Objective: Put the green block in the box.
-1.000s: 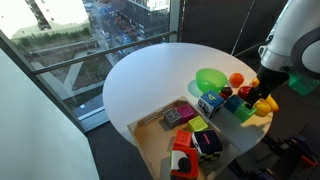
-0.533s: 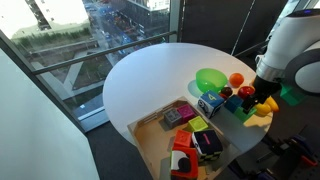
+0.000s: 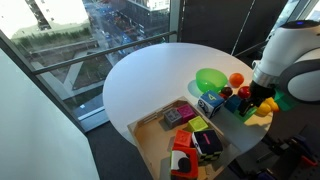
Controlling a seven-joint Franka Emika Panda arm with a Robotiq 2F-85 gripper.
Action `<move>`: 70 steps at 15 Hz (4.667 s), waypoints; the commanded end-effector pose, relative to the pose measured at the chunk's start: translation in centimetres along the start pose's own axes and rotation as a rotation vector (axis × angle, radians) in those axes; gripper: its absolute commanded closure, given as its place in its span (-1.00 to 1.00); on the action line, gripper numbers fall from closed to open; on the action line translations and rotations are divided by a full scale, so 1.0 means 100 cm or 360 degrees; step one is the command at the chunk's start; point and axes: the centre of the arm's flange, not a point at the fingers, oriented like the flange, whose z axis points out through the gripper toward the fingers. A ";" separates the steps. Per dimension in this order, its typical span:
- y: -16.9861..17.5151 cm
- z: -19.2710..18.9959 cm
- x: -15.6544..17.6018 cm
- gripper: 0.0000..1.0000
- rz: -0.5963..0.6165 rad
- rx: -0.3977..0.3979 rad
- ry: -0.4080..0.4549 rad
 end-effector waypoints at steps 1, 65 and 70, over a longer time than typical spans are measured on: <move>-0.001 0.005 0.005 -0.45 0.0020 -0.0018 0.0036; -0.222 -0.100 0.046 -1.00 -0.0170 0.0384 0.0017; -0.193 -0.103 0.053 -1.00 -0.0068 0.0366 -0.0020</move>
